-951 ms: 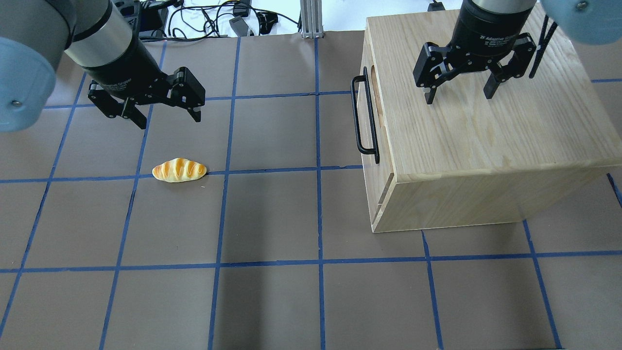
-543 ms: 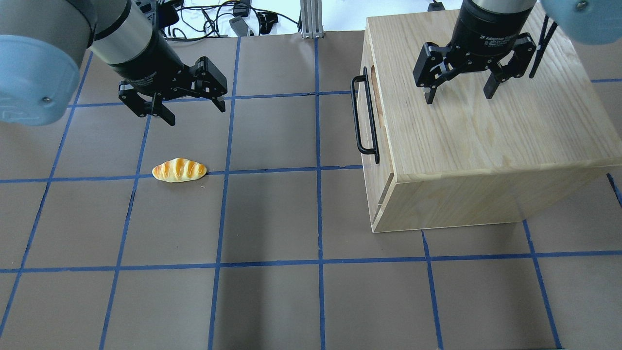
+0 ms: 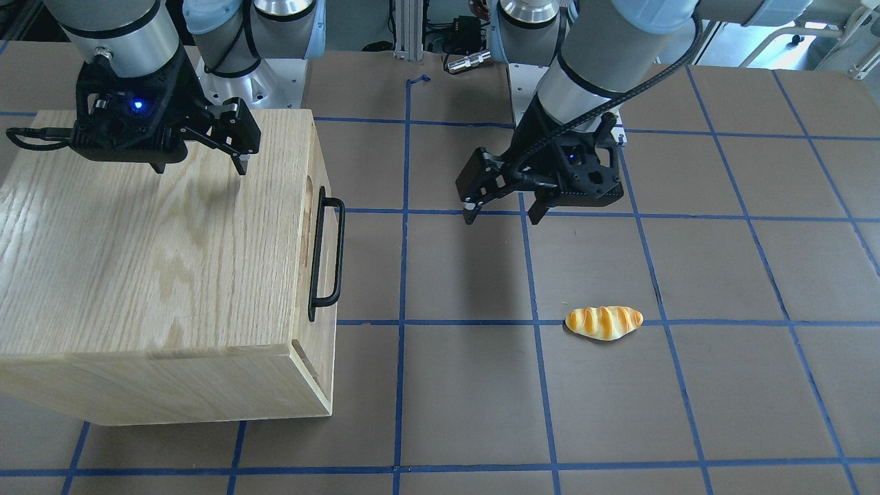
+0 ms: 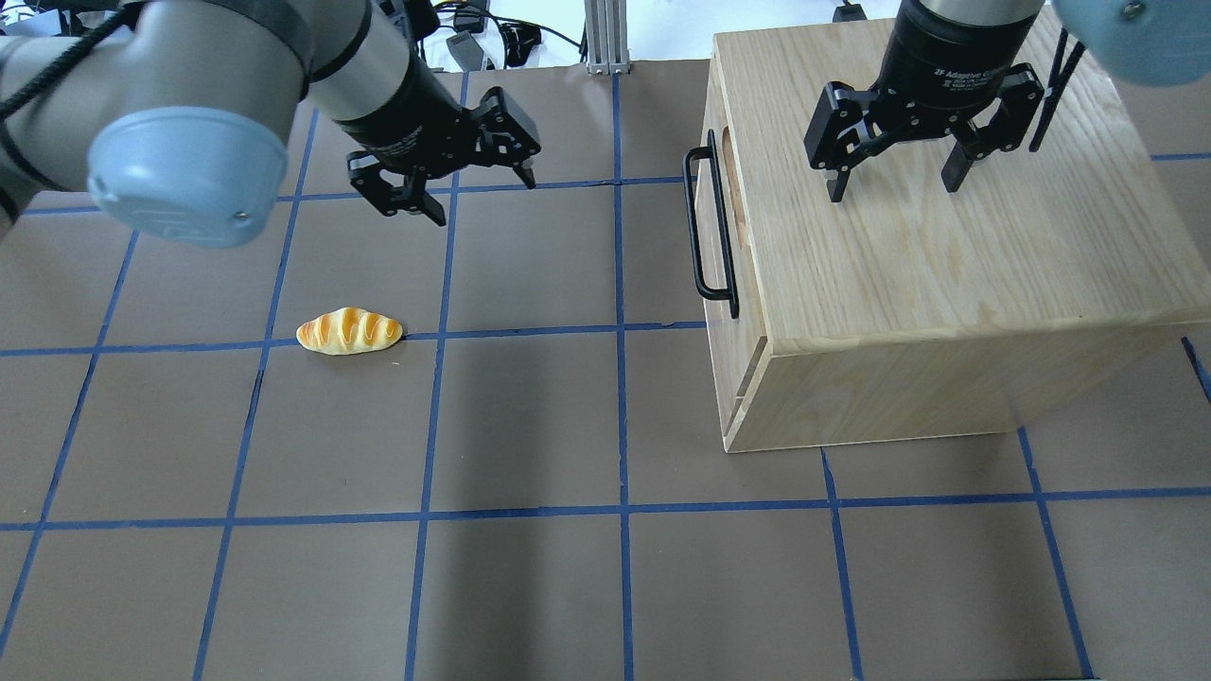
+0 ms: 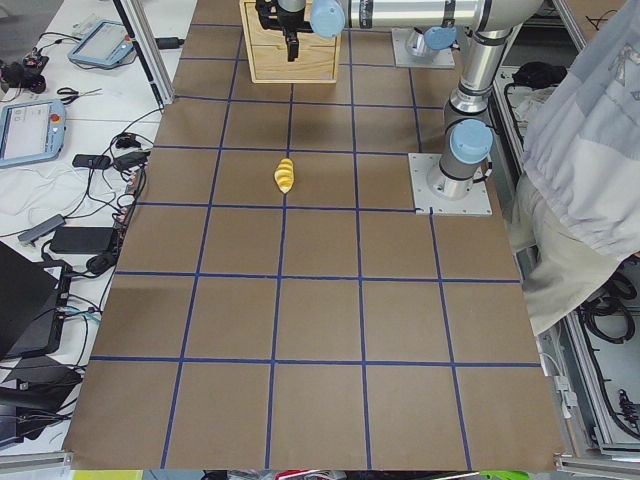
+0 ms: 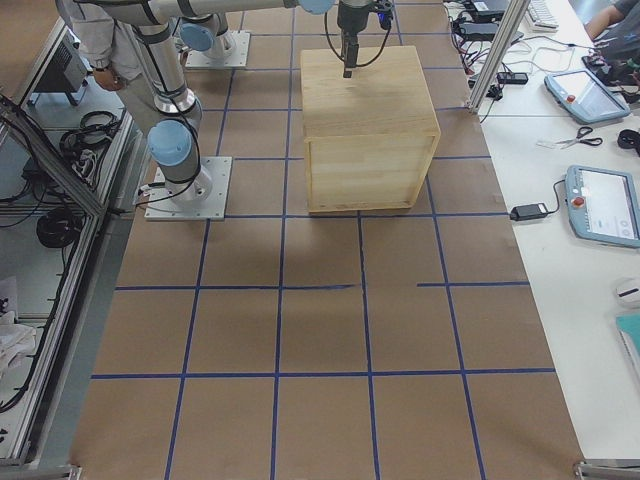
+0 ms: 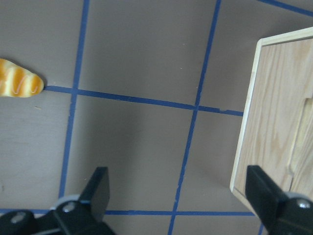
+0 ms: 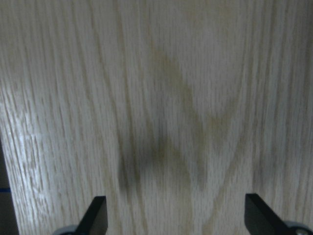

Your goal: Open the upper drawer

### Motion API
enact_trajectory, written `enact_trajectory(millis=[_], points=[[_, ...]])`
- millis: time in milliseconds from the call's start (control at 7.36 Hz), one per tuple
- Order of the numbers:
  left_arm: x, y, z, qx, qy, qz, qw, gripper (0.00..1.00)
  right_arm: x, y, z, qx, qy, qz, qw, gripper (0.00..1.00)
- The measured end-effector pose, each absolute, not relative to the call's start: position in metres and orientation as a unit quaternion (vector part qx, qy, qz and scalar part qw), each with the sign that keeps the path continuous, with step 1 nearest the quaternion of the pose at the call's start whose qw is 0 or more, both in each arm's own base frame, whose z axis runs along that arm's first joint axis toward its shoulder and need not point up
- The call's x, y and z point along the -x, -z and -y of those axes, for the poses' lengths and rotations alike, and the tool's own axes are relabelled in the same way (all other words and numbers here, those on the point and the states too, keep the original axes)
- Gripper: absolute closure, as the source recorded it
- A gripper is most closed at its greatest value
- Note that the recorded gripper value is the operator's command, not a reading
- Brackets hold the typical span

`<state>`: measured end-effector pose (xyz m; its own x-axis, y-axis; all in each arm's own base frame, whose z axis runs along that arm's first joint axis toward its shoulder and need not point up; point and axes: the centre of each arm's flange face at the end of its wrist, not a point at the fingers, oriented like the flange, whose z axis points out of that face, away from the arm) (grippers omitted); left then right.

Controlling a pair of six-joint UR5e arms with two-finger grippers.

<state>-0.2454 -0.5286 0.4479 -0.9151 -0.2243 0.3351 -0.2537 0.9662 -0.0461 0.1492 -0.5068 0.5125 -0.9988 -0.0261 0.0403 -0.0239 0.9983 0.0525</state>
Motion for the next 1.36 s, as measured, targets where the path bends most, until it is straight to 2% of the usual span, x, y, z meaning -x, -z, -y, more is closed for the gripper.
enact_trajectory(millis=[407,1358], points=[[0.319,-0.418,0.536,-0.185,-0.037,0.954,0.235,0.00,-0.149,-0.512,0.507,-0.012,0.026,0.999,0.020,0.00],[0.359,-0.377,0.531,-0.177,-0.011,0.957,0.229,0.00,-0.149,-0.512,0.507,-0.013,0.026,0.999,0.020,0.00]])
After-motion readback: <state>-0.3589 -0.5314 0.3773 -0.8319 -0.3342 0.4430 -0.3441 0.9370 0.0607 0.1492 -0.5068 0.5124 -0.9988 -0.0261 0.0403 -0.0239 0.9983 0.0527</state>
